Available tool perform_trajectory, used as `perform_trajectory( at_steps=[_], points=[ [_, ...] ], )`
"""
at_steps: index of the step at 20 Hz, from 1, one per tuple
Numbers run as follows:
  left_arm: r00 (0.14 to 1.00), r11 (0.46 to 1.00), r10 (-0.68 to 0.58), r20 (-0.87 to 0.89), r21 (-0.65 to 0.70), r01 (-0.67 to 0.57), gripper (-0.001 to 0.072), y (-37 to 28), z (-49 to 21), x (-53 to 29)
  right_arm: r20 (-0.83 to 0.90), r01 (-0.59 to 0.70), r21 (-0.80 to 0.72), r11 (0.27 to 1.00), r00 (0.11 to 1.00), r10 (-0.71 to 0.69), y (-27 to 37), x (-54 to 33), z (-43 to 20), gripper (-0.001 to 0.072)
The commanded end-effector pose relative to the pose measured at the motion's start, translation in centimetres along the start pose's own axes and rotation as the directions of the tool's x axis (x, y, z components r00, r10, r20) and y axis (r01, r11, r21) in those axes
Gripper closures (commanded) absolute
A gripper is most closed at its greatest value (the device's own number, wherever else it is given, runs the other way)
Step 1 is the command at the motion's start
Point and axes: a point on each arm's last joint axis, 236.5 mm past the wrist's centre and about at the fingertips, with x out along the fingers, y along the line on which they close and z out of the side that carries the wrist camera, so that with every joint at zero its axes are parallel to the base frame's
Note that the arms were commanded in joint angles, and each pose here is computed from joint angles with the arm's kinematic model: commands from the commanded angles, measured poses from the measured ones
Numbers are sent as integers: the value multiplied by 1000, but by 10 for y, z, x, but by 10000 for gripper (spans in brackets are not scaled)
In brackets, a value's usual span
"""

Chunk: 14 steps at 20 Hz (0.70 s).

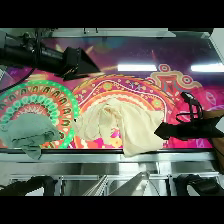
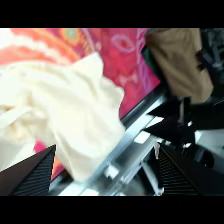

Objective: Fold the shirts.

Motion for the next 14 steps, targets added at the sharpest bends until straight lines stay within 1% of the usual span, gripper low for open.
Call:
perform_trajectory(
  at_steps=[1, 3, 4, 5, 6, 7, 8, 10, 11, 12, 13, 14],
  points=[
    [975, 989, 116, -187, -70, -131, -3, 56, -45, -9, -17, 39, -9, 999, 999, -39, -9, 2, 1, 25],
    [938, 956, 241, -251, -104, -273, -2, 102, -80, -4, -66, 37, 5, 999, 997, -36, -13, 17, -7, 25],
    [927, 945, 263, -266, -124, -304, -2, 116, -97, 2, -84, 51, -14, 999, 995, -52, -20, 25, -9, 26],
    [924, 938, 264, -276, -148, -313, -2, 128, -114, 12, -115, 97, -23, 995, 988, -99, -34, 30, -13, 30],
    [925, 935, 262, -276, -165, -314, -1, 139, -127, 23, -145, 125, -27, 992, 981, -127, -42, 32, -17, 115],
    [924, 929, 265, -277, -183, -321, -1, 150, -141, 33, -167, 118, -14, 993, 979, -118, -42, 35, -20, 294],
    [922, 923, 274, -272, -194, -332, -1, 159, -151, 43, -176, 96, 0, 995, 980, -95, -37, 38, -20, 353],
    [928, 913, 285, -240, -227, -339, 1, 175, -163, 68, -188, 34, 41, 999, 982, -26, -22, 44, -20, 339],
    [933, 916, 273, -236, -233, -327, 9, 177, -168, 80, -210, 14, 62, 998, 978, 0, -18, 49, -22, 240],
    [934, 918, 256, -250, -240, -316, 8, 177, -176, 91, -240, -5, 69, 998, 970, 22, -14, 54, -27, 69],
    [926, 920, 244, -288, -234, -315, 8, 178, -188, 98, -275, -37, 61, 997, 960, 52, -8, 61, -35, 42],
    [916, 922, 233, -327, -225, -315, 8, 178, -199, 106, -298, -74, 59, 996, 950, 88, 0, 69, -42, 42]
  ],
)
